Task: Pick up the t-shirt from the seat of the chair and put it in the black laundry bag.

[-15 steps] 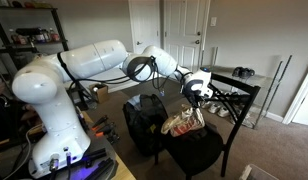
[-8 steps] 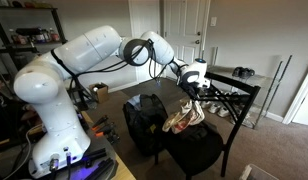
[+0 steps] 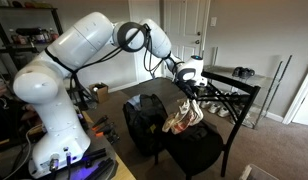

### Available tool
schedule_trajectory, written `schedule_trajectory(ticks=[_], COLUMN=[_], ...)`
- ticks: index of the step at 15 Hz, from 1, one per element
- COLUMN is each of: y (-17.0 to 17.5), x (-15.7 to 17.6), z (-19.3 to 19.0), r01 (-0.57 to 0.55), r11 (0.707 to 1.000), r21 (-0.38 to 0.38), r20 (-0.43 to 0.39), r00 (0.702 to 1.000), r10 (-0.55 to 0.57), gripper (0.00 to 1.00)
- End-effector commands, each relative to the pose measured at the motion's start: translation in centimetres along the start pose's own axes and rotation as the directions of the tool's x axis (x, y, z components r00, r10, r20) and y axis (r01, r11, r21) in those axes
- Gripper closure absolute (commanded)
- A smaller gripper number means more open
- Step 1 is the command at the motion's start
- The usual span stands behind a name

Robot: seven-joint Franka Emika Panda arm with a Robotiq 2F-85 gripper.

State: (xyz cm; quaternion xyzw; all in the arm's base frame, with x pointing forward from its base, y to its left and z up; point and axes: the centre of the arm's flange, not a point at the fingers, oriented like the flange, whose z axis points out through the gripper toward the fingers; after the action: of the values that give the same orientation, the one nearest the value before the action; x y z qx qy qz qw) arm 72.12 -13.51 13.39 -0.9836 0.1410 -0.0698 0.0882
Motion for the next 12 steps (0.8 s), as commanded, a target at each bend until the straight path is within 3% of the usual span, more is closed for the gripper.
schedule_trajectory(ticks=[1,8,9,12], y=[0.0,0.0,0.0,-1.7], x=[-0.2,-0.5,-0.5,-1.8], z=[-0.2,-0.4,-0.4,-1.0], r01=[-0.001,-0.002,-0.002,0.018], r11=[1.000,1.000,1.000,1.000], r21=[0.000,-0.001,-0.001,-0.019], r20=[0.003,0.009,0.009,-0.012], r00=[1.000,1.000,1.000,1.000], r10=[0.001,0.002,0.002,-0.018], gripper=[0.88,0.88,0.94,0.94])
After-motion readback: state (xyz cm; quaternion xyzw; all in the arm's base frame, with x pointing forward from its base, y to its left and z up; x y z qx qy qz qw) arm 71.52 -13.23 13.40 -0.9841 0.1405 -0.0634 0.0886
